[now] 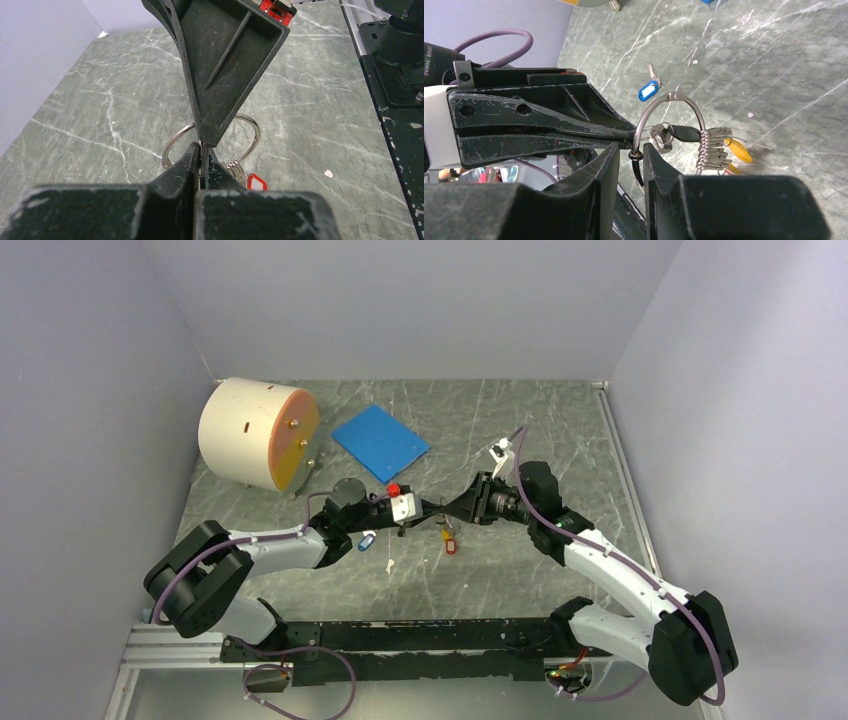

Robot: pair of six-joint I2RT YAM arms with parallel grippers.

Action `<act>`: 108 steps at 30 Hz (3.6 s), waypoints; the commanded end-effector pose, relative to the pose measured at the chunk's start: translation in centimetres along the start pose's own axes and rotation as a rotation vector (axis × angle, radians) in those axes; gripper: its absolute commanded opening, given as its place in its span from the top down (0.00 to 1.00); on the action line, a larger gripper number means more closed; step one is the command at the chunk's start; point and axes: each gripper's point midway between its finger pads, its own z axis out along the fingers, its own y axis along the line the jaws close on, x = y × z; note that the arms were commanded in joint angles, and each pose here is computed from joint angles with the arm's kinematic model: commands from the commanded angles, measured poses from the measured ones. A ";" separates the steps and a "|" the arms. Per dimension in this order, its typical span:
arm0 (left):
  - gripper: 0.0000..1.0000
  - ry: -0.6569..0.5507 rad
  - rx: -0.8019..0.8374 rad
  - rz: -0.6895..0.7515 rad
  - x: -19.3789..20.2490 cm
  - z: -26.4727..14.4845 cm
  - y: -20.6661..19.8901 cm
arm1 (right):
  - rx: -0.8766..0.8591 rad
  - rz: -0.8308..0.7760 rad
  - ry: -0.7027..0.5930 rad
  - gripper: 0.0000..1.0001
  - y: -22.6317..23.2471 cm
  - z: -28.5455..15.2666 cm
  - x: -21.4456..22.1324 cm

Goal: Remove the keys from the keyring

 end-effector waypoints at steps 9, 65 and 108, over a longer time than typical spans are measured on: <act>0.98 -0.071 0.019 0.024 -2.0 0.3 -0.4 | -0.027 -0.009 -0.121 0.80 1.3 -0.5 -2.3; 0.67 -0.059 -0.011 -0.013 -1.3 0.2 0.1 | 0.047 -0.161 -0.061 1.00 2.0 -1.6 -3.4; 0.64 -0.086 0.018 -0.073 -2.6 -0.2 0.0 | -0.017 -0.194 -0.101 1.00 2.8 -2.1 -3.3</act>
